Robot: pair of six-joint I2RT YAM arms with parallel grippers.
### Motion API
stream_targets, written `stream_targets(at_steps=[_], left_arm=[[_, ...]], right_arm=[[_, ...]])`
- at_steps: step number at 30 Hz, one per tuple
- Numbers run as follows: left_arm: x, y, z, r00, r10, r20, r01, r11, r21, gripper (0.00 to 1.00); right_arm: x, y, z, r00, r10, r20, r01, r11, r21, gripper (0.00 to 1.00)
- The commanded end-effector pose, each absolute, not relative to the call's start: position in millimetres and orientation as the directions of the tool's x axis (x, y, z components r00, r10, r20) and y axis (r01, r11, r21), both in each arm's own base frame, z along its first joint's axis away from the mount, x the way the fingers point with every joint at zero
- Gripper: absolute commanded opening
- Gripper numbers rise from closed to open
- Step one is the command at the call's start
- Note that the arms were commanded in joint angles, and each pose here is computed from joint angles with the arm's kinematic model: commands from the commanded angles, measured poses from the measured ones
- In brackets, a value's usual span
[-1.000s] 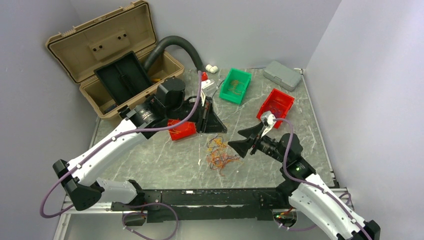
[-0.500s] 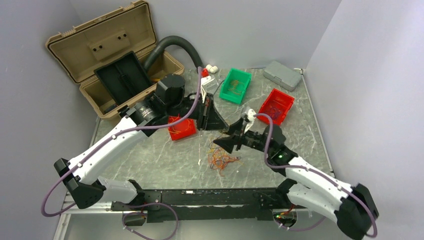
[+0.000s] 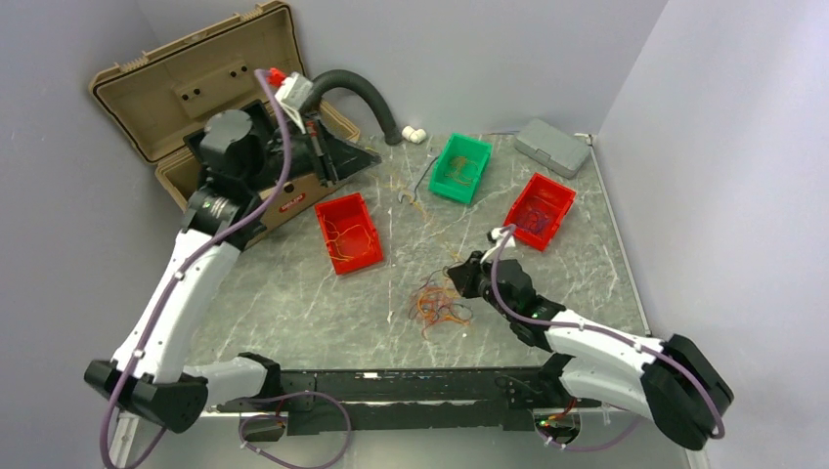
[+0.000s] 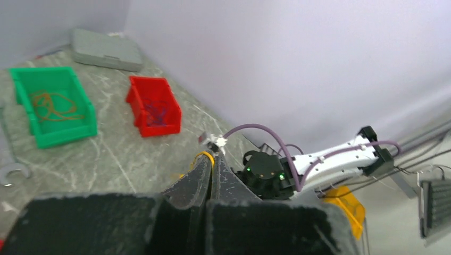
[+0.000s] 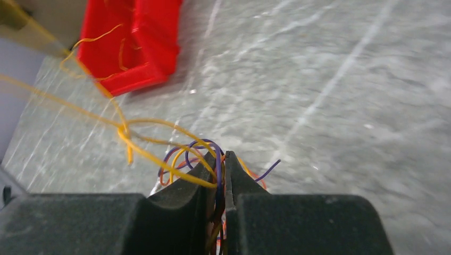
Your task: Untangle the cables
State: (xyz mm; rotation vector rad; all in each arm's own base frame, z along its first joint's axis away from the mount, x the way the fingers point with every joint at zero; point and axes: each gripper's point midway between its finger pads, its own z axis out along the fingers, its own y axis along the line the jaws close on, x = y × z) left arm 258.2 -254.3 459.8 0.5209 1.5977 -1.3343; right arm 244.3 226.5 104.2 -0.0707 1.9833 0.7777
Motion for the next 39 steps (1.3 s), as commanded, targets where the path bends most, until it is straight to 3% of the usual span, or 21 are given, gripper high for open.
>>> stream_targets(at_steps=[1, 5, 8, 12, 15, 20, 29, 39], left_arm=[[252, -211, 500, -0.242, -0.330, -0.912, 0.794, 0.473, -0.382, 0.00], [265, -181, 478, -0.216, -0.329, -0.919, 0.680, 0.625, -0.384, 0.00], [274, -165, 466, -0.216, -0.322, -0.922, 0.600, 0.701, -0.385, 0.00], [270, -167, 463, -0.228, -0.315, -0.921, 0.625, 0.679, -0.386, 0.00], [264, -185, 460, -0.288, -0.285, -0.914, 0.701, 0.588, -0.404, 0.00], [268, -193, 440, -0.372, -0.234, -0.898, 0.701, 0.564, -0.437, 0.00], [273, -195, 408, -0.431, -0.187, -0.883, 0.683, 0.572, -0.454, 0.00], [296, -188, 349, -0.501, -0.120, -0.857, 0.608, 0.656, -0.447, 0.00]], right_arm=[[243, 158, 70, -0.535, 0.311, -0.785, -0.037, 0.920, 0.390, 0.13], [242, 110, 74, -0.469, 0.394, -0.791, 0.196, 0.919, 0.341, 0.12], [239, 76, 76, -0.392, 0.480, -0.785, 0.384, 0.861, 0.334, 0.33], [234, 47, 81, -0.297, 0.552, -0.779, 0.550, 0.766, 0.333, 0.31], [245, 61, 91, -0.340, 0.500, -0.796, 0.462, 0.827, 0.322, 0.33], [259, 97, 119, -0.424, 0.376, -0.824, 0.229, 0.925, 0.304, 0.66], [260, 113, 160, -0.374, 0.336, -0.865, 0.051, 0.938, 0.343, 0.92], [256, 117, 173, -0.349, 0.339, -0.874, -0.007, 0.931, 0.364, 0.95]])
